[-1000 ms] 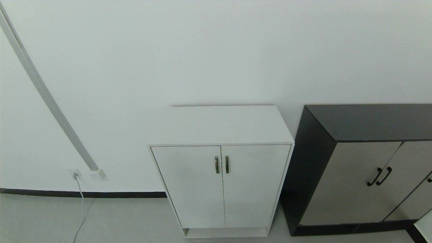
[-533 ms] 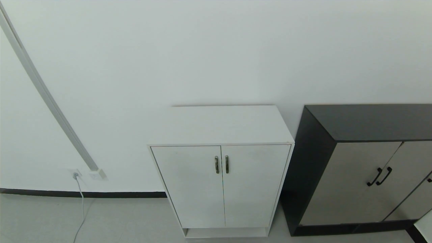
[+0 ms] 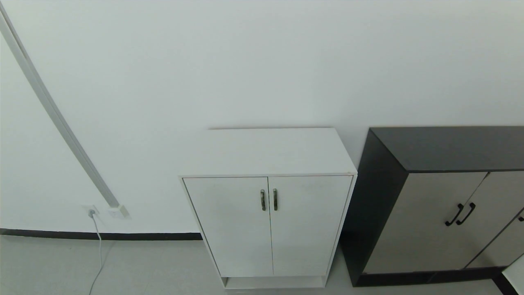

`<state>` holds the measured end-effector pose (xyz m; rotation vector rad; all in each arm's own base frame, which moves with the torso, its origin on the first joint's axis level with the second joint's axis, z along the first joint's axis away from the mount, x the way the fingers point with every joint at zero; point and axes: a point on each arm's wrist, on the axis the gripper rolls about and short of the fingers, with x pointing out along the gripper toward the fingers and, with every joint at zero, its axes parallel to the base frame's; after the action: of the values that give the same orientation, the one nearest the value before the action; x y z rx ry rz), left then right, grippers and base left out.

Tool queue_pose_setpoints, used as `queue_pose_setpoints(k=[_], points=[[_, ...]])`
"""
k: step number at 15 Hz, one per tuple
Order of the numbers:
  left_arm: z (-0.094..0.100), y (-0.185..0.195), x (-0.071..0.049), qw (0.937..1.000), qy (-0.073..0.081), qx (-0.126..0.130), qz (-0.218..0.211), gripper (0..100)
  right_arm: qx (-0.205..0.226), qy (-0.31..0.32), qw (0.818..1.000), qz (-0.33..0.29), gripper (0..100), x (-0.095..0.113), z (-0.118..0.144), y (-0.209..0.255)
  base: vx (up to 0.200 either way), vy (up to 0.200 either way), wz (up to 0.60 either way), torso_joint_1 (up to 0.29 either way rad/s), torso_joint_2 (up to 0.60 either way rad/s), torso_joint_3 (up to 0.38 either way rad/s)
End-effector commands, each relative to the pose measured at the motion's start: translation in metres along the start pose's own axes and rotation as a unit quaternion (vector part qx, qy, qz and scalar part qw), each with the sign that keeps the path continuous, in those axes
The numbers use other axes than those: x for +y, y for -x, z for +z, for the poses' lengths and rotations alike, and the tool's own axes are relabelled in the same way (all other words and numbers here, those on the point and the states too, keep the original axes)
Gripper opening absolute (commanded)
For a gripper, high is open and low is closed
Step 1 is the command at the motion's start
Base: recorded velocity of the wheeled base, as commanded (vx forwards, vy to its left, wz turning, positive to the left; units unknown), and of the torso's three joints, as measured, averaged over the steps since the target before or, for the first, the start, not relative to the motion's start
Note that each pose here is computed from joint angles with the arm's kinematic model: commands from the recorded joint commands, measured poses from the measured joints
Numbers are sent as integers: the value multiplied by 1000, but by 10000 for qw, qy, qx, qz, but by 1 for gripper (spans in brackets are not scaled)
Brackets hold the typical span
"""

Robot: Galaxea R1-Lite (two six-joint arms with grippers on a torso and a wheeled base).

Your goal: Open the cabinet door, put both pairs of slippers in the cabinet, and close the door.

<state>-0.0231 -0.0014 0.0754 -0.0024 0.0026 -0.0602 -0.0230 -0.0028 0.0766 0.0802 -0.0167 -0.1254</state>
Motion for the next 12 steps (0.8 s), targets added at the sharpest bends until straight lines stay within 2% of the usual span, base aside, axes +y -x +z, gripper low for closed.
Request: queue_pose_setpoints(k=[1, 12], points=[[0, 0, 0, 10000, -19, 3, -13, 0, 5, 15, 10000, 0, 0, 0, 0, 0, 0, 0, 0, 0, 0, 0], [0, 0, 0, 10000, -19, 3, -13, 0, 6, 38, 10000, 16, 0, 0, 0, 0, 0, 0, 0, 0, 0, 0]])
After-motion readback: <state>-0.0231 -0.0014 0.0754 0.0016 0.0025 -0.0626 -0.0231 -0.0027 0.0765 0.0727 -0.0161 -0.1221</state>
